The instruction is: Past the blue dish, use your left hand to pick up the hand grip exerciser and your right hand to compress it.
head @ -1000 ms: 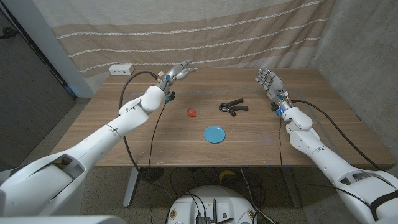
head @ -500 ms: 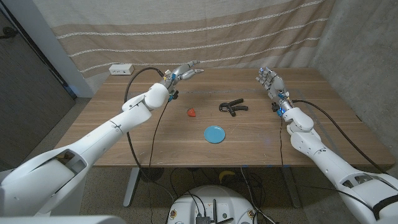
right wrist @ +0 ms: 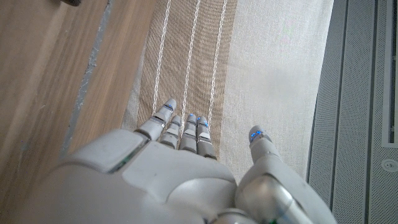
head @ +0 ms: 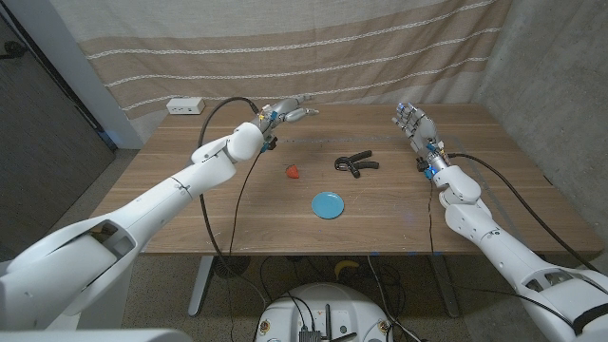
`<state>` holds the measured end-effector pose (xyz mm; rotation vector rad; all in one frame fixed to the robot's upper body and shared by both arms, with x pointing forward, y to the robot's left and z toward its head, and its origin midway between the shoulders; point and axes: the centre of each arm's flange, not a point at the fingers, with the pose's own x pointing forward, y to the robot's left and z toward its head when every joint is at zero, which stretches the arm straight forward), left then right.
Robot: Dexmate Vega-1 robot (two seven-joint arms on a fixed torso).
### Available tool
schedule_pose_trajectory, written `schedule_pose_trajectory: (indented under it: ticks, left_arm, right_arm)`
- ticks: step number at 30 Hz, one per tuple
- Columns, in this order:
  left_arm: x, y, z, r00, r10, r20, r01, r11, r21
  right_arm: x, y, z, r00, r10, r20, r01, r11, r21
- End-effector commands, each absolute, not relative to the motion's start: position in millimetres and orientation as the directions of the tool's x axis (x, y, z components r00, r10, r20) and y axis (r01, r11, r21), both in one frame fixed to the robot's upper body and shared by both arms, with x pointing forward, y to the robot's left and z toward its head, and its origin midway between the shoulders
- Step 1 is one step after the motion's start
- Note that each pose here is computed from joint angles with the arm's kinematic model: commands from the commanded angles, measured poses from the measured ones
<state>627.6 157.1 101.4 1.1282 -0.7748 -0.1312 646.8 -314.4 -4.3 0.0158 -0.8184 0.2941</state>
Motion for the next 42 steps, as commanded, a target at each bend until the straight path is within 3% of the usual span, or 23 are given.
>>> schedule_pose_trajectory:
  ticks: [1, 42]
  left_arm:
    - [626.7, 144.4, 106.0, 0.753, -0.487, 0.443, -0.284, 0.367, 0.886]
    - [624.4, 101.2, 108.7, 0.840, -0.440, 0.319, -0.334, 0.043, 0.941]
  right_arm:
    - [643.2, -315.9, -6.4, 0.639, 0.251, 0.727, -0.265, 0.959, -0.099]
    - [644.6, -325.8, -12.3, 0.645, 0.239, 0.726, -0.267, 0.960, -0.079]
